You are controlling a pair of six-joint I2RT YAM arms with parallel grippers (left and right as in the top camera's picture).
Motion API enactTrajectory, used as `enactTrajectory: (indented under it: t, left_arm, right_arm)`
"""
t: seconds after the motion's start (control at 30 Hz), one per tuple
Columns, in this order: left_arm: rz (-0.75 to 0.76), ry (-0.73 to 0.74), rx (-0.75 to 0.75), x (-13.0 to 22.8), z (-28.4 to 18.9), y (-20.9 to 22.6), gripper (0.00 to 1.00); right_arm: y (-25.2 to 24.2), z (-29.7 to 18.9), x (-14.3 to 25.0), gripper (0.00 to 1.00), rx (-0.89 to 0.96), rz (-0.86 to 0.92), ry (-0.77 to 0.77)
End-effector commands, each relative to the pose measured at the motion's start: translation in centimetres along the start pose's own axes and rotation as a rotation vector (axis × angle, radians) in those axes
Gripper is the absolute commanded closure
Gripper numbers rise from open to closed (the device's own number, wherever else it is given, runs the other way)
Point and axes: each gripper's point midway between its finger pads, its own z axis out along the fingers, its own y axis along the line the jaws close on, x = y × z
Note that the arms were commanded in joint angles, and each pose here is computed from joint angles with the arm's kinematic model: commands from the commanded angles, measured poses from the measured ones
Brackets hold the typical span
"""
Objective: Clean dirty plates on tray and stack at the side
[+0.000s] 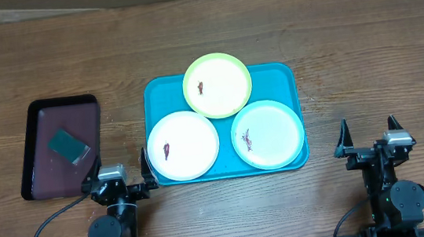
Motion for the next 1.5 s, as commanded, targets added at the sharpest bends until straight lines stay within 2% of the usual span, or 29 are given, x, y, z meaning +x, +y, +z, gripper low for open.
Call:
enactTrajectory:
  t: [0.0, 0.8, 0.87, 1.0, 1.1, 1.2, 1.27, 1.33, 1.47]
  left_arm:
    - [-0.009, -0.008, 0.001, -0.1, 0.0, -0.1, 0.0]
    - [-0.01, -0.035, 0.002, -0.8, -0.1, -0.1, 0.0]
    - [-0.105, -0.091, 0.115, -2.3, -0.3, -2.0, 0.0]
    - [-0.39, -0.058, 0.507, -3.9, -2.3, -8.1, 0.0]
    - [-0.414, -0.086, 0.606, -5.2, -3.4, -9.3, 0.0]
    - [-0.348, -0.271, 0.657, -9.3, -4.9, -9.6, 0.0]
    - [-0.251, -0.419, 0.619, -12.4, -6.0, -9.0, 0.0]
    - [-0.143, -0.481, 0.504, -14.5, -6.1, -7.7, 0.0]
    - [-0.069, -0.322, 0.067, -16.0, -4.0, -1.4, 0.0]
  right_arm:
    - [0.2, 0.0, 0.1, 0.0, -0.007, -0.001, -0.006]
    - [0.2, 0.0, 0.1, 0.0, -0.007, -0.001, -0.006]
    - [0.2, 0.0, 0.1, 0.0, -0.007, -0.001, -0.006]
    - [0.2, 0.0, 0.1, 0.0, -0.007, -0.001, -0.005]
    - [0.2, 0.0, 0.1, 0.0, -0.007, -0.001, -0.005]
    - [0.2, 0.0, 0.1, 0.0, -0.007, -0.001, -0.006]
    - [0.2, 0.0, 0.1, 0.0, -0.007, -0.001, -0.006]
    - [0.2, 0.0, 0.1, 0.0, -0.007, -0.001, -0.006]
    - [0.2, 0.0, 0.1, 0.0, -0.007, -0.001, -0.006]
